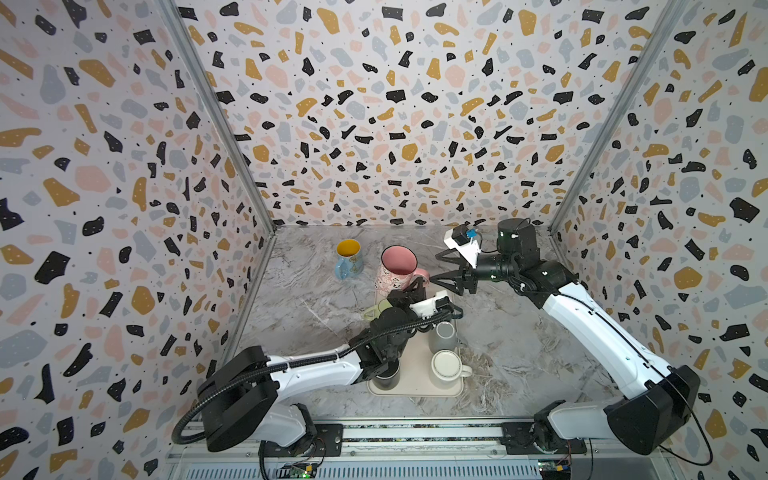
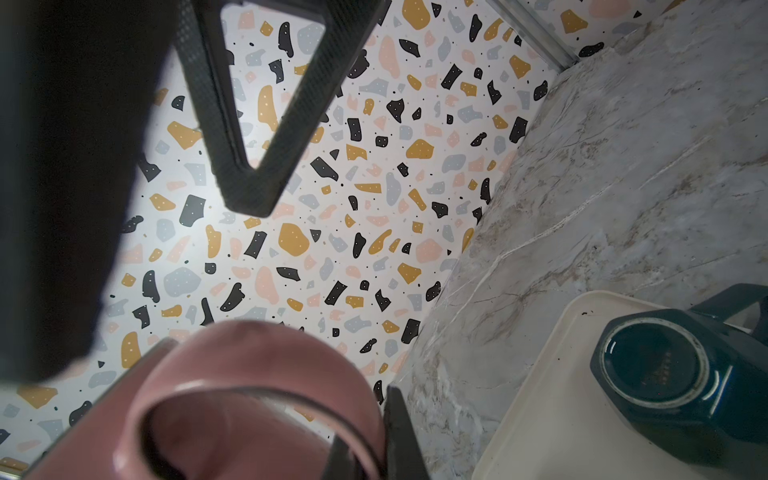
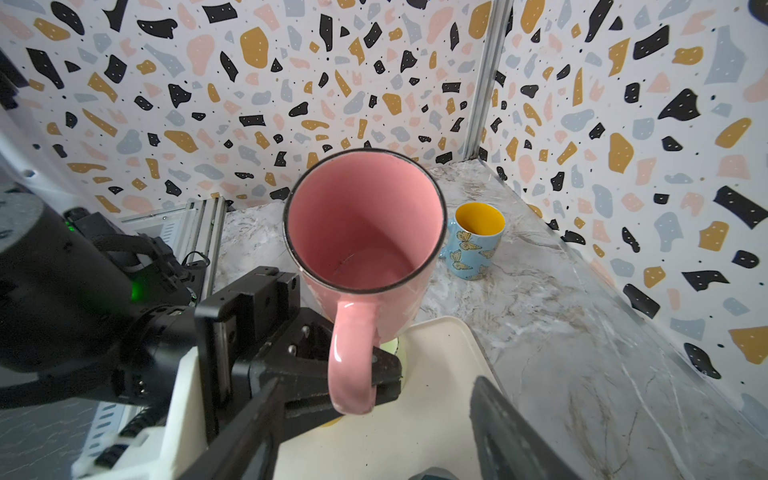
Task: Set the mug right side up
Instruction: 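Close the right gripper on the pink mug's handle beside the left gripper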
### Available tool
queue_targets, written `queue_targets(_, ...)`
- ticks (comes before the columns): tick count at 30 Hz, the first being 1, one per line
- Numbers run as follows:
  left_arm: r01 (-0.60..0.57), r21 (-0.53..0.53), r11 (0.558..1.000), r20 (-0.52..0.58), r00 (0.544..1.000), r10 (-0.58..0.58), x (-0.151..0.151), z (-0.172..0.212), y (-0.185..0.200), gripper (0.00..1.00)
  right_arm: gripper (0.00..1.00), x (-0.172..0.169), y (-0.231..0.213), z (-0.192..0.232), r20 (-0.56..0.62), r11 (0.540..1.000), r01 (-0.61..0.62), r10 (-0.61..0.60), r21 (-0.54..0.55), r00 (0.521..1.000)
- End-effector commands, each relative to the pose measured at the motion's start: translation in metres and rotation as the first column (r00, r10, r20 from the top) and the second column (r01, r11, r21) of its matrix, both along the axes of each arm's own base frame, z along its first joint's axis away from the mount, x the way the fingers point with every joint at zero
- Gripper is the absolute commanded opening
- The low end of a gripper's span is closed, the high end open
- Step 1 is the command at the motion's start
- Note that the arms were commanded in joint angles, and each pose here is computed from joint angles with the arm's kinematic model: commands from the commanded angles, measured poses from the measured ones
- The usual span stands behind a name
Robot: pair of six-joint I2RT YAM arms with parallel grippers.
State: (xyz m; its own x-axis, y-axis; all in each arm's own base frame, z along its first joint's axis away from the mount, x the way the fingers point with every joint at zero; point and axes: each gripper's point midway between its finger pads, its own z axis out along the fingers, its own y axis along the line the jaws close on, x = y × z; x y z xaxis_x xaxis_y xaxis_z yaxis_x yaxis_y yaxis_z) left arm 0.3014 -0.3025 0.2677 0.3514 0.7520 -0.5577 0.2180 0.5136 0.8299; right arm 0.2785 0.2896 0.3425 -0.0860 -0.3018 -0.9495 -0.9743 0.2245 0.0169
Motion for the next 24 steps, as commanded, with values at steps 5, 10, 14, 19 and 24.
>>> queue_targets(5,0.001,-0.022,1.000,0.102,0.995,0.001,-0.004,0.027,-0.003,0.00,0.63,-0.007,0.004,0.011,-0.021,0.998,-0.057,0.058,0.019,0.998)
queue_targets(10,0.009,-0.005,1.000,0.107,0.994,-0.008,-0.006,0.024,-0.006,0.00,0.58,-0.007,0.007,0.007,-0.054,0.996,-0.084,0.085,0.017,0.995)
queue_targets(14,0.000,0.004,1.000,0.120,0.993,0.000,-0.006,0.024,-0.005,0.00,0.56,-0.007,0.010,-0.003,-0.094,0.996,-0.091,0.089,-0.009,0.992)
queue_targets(19,-0.006,0.015,1.000,0.130,0.992,0.004,-0.005,0.024,-0.006,0.00,0.56,-0.011,0.013,-0.015,-0.132,0.994,-0.107,0.102,-0.036,0.986)
queue_targets(24,-0.009,0.018,1.000,0.136,0.991,0.007,-0.005,0.024,-0.006,0.00,0.55,-0.012,0.017,-0.023,-0.148,0.992,-0.113,0.103,-0.061,0.984)
